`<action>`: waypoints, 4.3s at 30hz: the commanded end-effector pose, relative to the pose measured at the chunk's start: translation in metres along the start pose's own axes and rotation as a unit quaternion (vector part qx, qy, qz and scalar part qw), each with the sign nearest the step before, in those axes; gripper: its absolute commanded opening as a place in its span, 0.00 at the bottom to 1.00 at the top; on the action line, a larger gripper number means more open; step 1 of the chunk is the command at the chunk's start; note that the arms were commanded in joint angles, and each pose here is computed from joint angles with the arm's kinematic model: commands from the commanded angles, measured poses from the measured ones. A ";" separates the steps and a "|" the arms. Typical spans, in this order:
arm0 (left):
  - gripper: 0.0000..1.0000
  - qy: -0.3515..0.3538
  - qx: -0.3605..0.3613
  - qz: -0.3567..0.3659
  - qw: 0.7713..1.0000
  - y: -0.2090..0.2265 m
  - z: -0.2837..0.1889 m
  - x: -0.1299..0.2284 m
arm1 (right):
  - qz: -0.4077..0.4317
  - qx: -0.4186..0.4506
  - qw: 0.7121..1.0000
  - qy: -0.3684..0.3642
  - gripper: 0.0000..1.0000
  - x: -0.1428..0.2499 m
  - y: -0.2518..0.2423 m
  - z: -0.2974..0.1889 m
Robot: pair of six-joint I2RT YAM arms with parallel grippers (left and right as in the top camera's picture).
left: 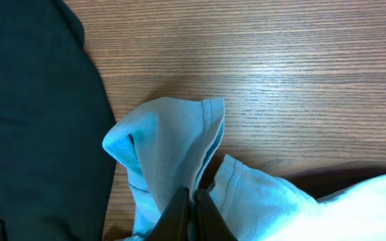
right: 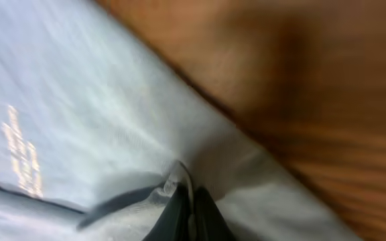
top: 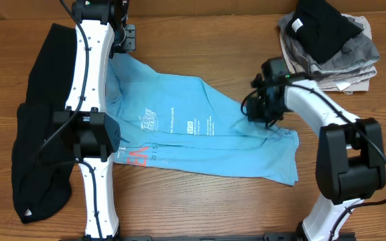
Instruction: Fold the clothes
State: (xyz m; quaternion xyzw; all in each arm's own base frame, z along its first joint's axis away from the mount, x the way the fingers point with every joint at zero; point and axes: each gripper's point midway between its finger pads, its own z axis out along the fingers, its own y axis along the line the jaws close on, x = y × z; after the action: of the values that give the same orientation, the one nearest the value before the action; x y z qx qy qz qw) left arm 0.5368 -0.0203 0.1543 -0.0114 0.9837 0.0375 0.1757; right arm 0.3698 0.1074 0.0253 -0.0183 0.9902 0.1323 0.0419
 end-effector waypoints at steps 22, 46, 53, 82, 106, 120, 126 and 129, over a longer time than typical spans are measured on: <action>0.04 -0.054 0.000 -0.011 0.999 0.005 -0.027 -0.021 | 0.037 0.035 0.982 -0.183 0.13 -0.104 -0.058 -0.080; 0.04 0.038 0.047 -0.007 0.998 -0.007 -0.085 0.040 | 0.079 0.048 0.985 -0.143 0.04 -0.089 -0.086 -0.133; 0.04 0.109 0.113 -0.002 0.988 -0.046 -0.064 0.068 | 0.151 0.040 0.987 -0.038 0.04 -0.033 -0.100 -0.129; 0.04 0.326 0.033 0.044 0.944 -0.020 -0.044 0.212 | 0.233 0.033 0.970 0.060 0.04 0.028 -0.132 -0.123; 1.00 0.183 0.002 -0.044 0.982 0.019 -0.020 0.141 | 0.196 0.010 0.980 0.024 0.85 0.034 -0.152 -0.048; 1.00 0.017 0.016 -0.059 0.998 0.023 -0.061 0.053 | 0.196 -0.051 0.979 0.007 0.42 0.042 -0.132 -0.010; 1.00 0.016 0.005 -0.050 0.999 0.029 -0.061 0.053 | 0.235 -0.046 0.971 -0.017 0.04 0.030 -0.152 -0.025; 1.00 0.016 0.004 -0.057 0.998 0.035 -0.060 0.053 | 0.264 -0.045 0.963 -0.022 0.04 0.028 -0.170 -0.048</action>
State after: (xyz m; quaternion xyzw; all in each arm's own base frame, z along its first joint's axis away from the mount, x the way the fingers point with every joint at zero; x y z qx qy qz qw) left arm 0.4611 0.0001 0.1889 -0.0608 0.9866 0.0167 0.1503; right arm 0.3326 -0.0396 0.0073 0.2123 0.9586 0.1897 -0.0005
